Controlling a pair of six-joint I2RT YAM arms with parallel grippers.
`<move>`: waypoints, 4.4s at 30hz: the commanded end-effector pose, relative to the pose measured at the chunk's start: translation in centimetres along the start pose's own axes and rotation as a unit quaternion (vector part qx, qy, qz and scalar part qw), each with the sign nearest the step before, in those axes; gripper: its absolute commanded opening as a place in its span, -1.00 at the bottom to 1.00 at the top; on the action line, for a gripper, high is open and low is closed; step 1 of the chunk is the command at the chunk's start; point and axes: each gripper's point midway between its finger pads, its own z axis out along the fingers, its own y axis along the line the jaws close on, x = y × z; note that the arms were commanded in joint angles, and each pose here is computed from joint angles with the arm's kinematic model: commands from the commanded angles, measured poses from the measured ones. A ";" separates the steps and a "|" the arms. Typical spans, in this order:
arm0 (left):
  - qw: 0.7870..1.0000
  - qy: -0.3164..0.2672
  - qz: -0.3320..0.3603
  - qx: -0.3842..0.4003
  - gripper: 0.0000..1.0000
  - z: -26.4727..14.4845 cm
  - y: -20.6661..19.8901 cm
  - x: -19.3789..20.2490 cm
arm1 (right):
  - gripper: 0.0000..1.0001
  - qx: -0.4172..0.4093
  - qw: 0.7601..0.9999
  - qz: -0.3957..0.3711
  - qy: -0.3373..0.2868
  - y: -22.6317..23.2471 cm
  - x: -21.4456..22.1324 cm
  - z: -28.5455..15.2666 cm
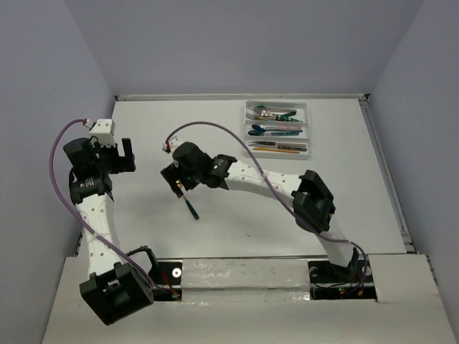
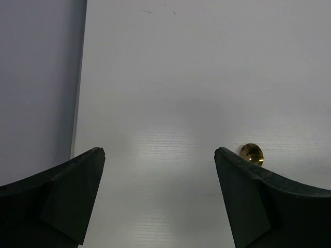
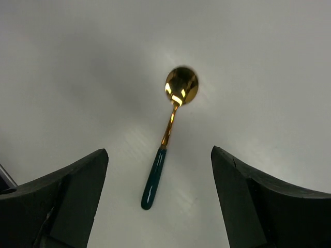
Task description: Sort the eating utensils into containers
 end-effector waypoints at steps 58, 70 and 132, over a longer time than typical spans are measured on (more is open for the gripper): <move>0.998 -0.020 0.008 0.063 0.98 -0.8 -2.3 0.3 | -0.41 0.130 0.910 0.032 0.392 -3.1 29.5 -6.2; 0.998 -0.013 0.003 0.065 0.98 -0.3 -2.2 0.7 | -1.00 0.266 0.929 -0.193 0.167 -12.7 12.4 -7.0; 0.999 0.029 -0.025 0.033 0.98 2.7 -0.2 2.7 | 0.38 0.303 0.795 -0.512 0.118 -48.1 2.9 -12.4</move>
